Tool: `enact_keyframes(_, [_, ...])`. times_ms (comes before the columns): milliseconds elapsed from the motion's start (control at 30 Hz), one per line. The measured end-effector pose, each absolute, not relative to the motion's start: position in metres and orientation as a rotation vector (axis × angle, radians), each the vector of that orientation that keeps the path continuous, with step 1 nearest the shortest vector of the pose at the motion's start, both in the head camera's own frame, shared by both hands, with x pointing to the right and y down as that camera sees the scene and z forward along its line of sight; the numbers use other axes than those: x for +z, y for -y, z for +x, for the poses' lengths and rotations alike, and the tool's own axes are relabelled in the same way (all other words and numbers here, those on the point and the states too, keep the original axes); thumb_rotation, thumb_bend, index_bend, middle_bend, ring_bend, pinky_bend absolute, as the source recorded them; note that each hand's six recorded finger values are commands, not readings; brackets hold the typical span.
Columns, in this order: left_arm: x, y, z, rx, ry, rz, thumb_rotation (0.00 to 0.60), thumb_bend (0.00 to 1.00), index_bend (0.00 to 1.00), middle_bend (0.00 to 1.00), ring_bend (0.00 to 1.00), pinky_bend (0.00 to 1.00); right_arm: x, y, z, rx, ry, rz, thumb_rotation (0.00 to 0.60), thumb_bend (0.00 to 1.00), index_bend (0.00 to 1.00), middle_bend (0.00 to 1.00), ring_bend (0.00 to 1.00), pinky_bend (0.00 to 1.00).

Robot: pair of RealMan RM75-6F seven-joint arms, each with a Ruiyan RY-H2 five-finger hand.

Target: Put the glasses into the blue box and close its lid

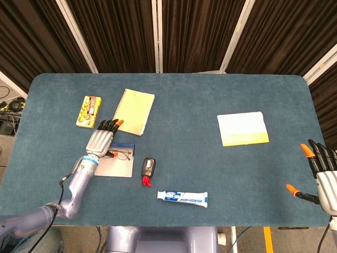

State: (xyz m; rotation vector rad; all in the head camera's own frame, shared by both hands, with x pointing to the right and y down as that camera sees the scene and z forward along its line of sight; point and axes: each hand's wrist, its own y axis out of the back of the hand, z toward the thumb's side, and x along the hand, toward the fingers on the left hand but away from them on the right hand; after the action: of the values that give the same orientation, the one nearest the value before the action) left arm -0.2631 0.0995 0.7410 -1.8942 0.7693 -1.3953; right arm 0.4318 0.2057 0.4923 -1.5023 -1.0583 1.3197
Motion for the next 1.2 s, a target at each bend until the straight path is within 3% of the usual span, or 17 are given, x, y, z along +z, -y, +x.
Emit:
enact_keyframes(533, [0.745, -0.107, -0.279, -1.446, -0.714, -1.897, 0.6, 0.07, 0.0, 0.0, 0.0, 0.0, 0.493, -0.206, 0.431, 1.317, 1.057, -1.505, 0.6, 0.0, 0.0, 0.0, 0.0, 0.0])
enact_keyframes(1200, [0.757, -0.087, -0.267, -1.438, -0.756, -1.862, 0.6, 0.07, 0.0, 0.0, 0.0, 0.0, 0.498, -0.203, 0.435, 1.344, 1.056, -1.496, 0.6, 0.0, 0.0, 0.0, 0.0, 0.0])
